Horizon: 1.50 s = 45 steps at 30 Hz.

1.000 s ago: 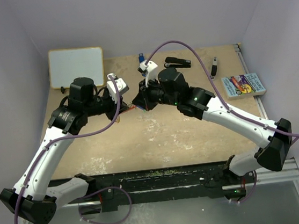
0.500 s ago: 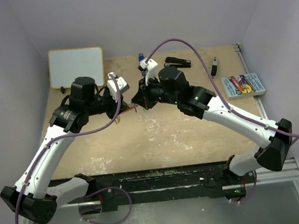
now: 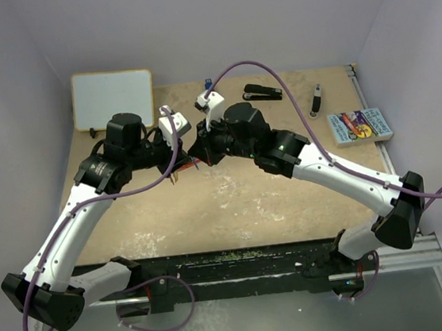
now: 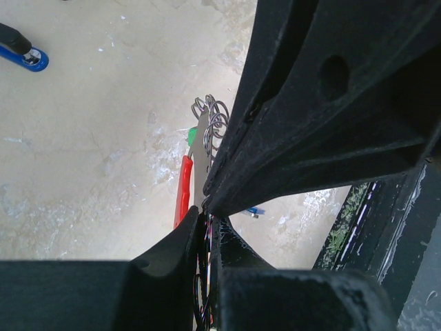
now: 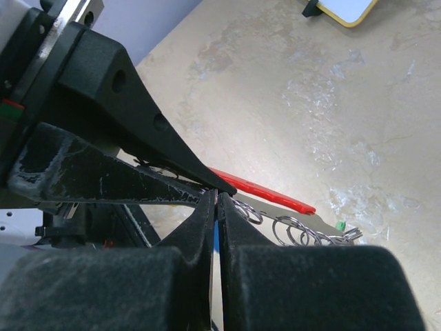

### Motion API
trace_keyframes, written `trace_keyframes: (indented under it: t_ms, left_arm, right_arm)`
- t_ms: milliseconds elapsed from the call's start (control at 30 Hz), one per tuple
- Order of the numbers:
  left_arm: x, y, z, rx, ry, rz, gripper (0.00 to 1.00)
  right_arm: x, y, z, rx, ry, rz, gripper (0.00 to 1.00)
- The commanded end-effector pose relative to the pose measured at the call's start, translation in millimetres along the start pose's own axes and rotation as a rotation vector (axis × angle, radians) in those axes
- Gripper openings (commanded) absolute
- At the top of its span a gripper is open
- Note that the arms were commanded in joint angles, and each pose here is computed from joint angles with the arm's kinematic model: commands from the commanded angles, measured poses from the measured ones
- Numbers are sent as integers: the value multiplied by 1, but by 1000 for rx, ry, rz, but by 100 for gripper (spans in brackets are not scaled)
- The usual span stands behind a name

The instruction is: Put the keys on the keyring

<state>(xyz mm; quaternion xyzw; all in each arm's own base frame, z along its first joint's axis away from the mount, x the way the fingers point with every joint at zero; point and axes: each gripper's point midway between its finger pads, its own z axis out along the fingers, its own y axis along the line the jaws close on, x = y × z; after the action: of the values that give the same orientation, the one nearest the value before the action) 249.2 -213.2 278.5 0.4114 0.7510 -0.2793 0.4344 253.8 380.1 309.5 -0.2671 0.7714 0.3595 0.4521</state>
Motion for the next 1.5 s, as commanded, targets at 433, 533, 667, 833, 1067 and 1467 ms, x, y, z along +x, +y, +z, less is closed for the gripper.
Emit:
trace_keyframes:
  t_ms: [433,533,667,833,1067,1467]
  left_arm:
    - [-40,-8,-14,16,-123,68,4]
    - [-41,-10,-15,27,-124,72,4]
    - [-43,-14,-16,50,-130,81,4]
    - [-46,-15,-19,48,-133,100,4]
    - [-49,-12,-21,30,-135,114,4]
    - [-55,-15,-23,45,-147,117,4]
  right_arm:
    - [-21,1,-8,50,-67,-28,0]
    - [-20,-1,-7,61,-67,-28,0]
    - [-18,-2,-5,68,-61,-27,0]
    - [-13,-6,-4,89,-43,-29,0]
    - [-10,-9,-6,120,-33,-33,0]
    - [-7,-16,-5,208,-17,-55,0]
